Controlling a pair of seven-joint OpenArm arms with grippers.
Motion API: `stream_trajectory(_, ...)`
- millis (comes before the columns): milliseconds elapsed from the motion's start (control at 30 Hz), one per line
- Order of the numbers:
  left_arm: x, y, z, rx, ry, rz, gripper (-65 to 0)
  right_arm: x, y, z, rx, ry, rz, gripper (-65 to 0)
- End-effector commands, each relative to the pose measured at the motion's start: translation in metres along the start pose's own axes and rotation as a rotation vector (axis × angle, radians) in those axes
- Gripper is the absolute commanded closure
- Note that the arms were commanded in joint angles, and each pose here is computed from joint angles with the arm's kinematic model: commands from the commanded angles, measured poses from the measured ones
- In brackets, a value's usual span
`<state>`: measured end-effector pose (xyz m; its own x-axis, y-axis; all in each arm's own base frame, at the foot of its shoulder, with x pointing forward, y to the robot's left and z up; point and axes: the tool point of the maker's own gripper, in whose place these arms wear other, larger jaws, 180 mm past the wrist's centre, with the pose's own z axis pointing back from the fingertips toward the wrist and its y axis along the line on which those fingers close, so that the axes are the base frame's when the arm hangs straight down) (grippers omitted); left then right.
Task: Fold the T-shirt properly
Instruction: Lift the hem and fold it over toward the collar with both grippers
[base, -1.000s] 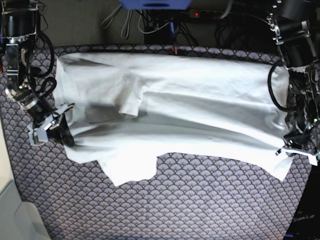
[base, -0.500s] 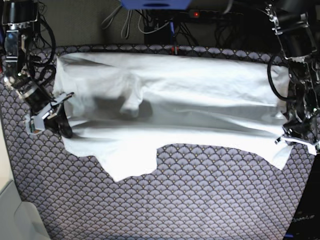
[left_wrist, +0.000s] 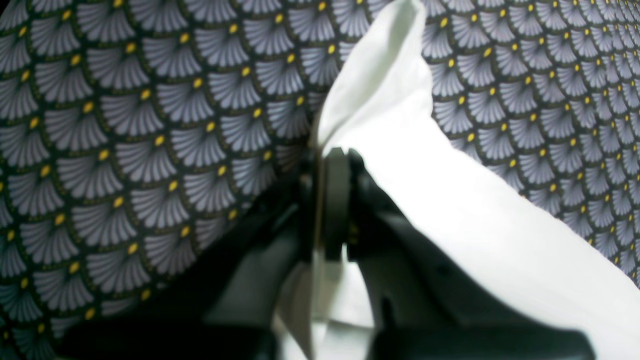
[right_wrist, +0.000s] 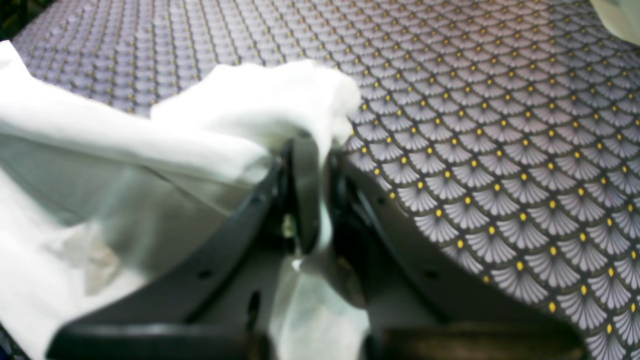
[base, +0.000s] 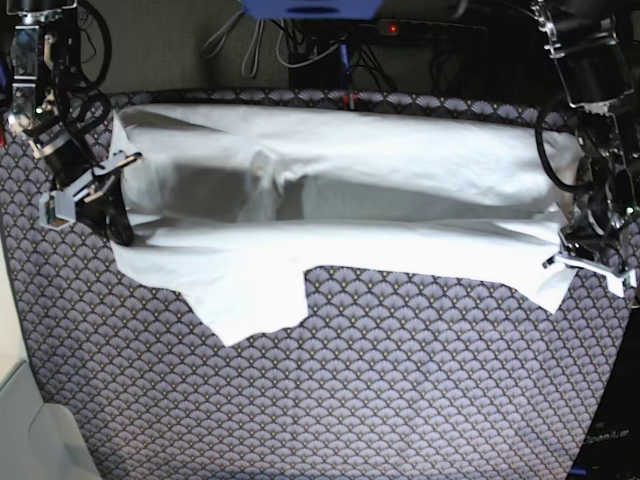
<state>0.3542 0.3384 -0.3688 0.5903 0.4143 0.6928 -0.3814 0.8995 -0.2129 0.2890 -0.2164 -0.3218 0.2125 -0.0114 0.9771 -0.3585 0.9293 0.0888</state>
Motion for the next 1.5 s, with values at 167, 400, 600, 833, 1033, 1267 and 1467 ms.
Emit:
stream_trajectory(167,0.032,-0.01,0.019,-0.02,-0.076,-0.049,-0.3,0.016,-0.009,0.012,-0.021,-0.068,0.009,0.0)
stream_trajectory(400,0.029,0.018,0.031,0.026,-0.005,0.038,-0.3,0.012,-0.018,0.021,-0.052,-0.055,0.009,0.0)
stream_trajectory(600,0.028,0.02,0.032,0.028,0.0,0.04,-0.5,0.011,-0.017,0.022,-0.053,-0.055,0.005,0.0)
stream_trajectory(833,0.026,0.02,0.032,0.028,0.005,0.041,-0.6,0.011,-0.017,0.022,-0.052,-0.053,0.006,0.0)
stream_trajectory(1033,0.01,0.025,0.032,0.039,0.036,0.036,-0.6,0.002,-0.015,0.029,-0.054,-0.028,-0.003,0.0)
stream_trajectory(1267,-0.01,0.033,0.033,0.057,0.078,0.032,-0.6,-0.01,-0.011,0.037,-0.054,0.005,-0.018,0.0)
stream_trajectory(1467,-0.026,0.03,0.031,0.05,0.105,0.044,-0.6,-0.033,-0.003,0.054,-0.051,0.072,-0.044,0.0)
